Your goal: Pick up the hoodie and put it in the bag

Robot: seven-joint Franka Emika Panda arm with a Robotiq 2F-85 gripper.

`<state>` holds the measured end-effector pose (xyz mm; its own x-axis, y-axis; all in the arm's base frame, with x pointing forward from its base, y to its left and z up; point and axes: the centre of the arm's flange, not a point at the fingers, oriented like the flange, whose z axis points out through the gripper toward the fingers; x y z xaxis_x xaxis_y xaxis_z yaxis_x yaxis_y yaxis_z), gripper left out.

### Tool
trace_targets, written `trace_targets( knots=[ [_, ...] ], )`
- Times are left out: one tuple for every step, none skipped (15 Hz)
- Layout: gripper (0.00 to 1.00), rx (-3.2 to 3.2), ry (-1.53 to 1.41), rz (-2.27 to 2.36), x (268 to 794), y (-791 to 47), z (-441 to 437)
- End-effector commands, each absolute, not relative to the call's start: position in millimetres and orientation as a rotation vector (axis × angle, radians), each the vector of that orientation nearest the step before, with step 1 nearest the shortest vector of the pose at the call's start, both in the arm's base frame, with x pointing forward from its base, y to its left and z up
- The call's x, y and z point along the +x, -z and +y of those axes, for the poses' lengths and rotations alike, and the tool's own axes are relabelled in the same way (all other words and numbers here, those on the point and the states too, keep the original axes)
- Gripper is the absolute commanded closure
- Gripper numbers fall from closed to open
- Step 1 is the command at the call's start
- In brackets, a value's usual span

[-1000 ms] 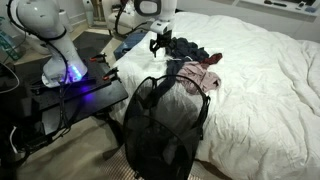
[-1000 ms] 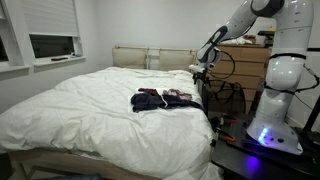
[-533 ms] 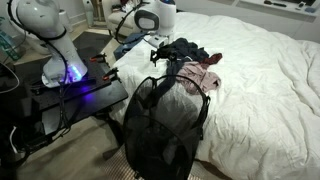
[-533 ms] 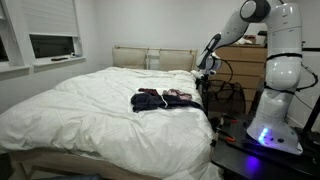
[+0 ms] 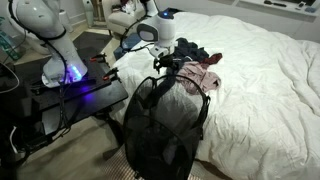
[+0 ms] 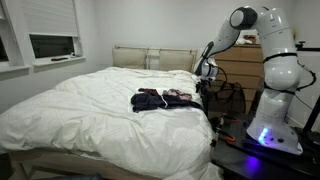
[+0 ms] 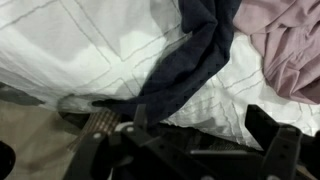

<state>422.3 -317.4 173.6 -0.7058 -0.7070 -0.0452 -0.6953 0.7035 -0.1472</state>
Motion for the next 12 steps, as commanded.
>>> trace_targets(
  knots=[
    [0.00, -1.092, 0.183, 2.786, 450, -147, -332],
    [0.00, -1.074, 0.168, 2.783, 455, -141, -333],
    [0.00, -1.060, 0.150, 2.782, 461, -135, -332],
    [0.00, -1.055, 0.139, 2.779, 465, -128, -332],
    [0.00, -1.053, 0.130, 2.777, 468, -122, -332],
    [0.00, -1.052, 0.118, 2.782, 469, -115, -331],
    [0.00, -1.053, 0.109, 2.783, 470, -109, -330],
    [0.00, -1.064, 0.102, 2.787, 470, -103, -329],
    [0.00, -1.073, 0.095, 2.791, 470, -98, -327],
    [0.00, -1.078, 0.087, 2.793, 470, -94, -325],
    [0.00, -1.084, 0.079, 2.795, 470, -90, -324],
    [0.00, -1.089, 0.077, 2.799, 470, -87, -323]
  ],
)
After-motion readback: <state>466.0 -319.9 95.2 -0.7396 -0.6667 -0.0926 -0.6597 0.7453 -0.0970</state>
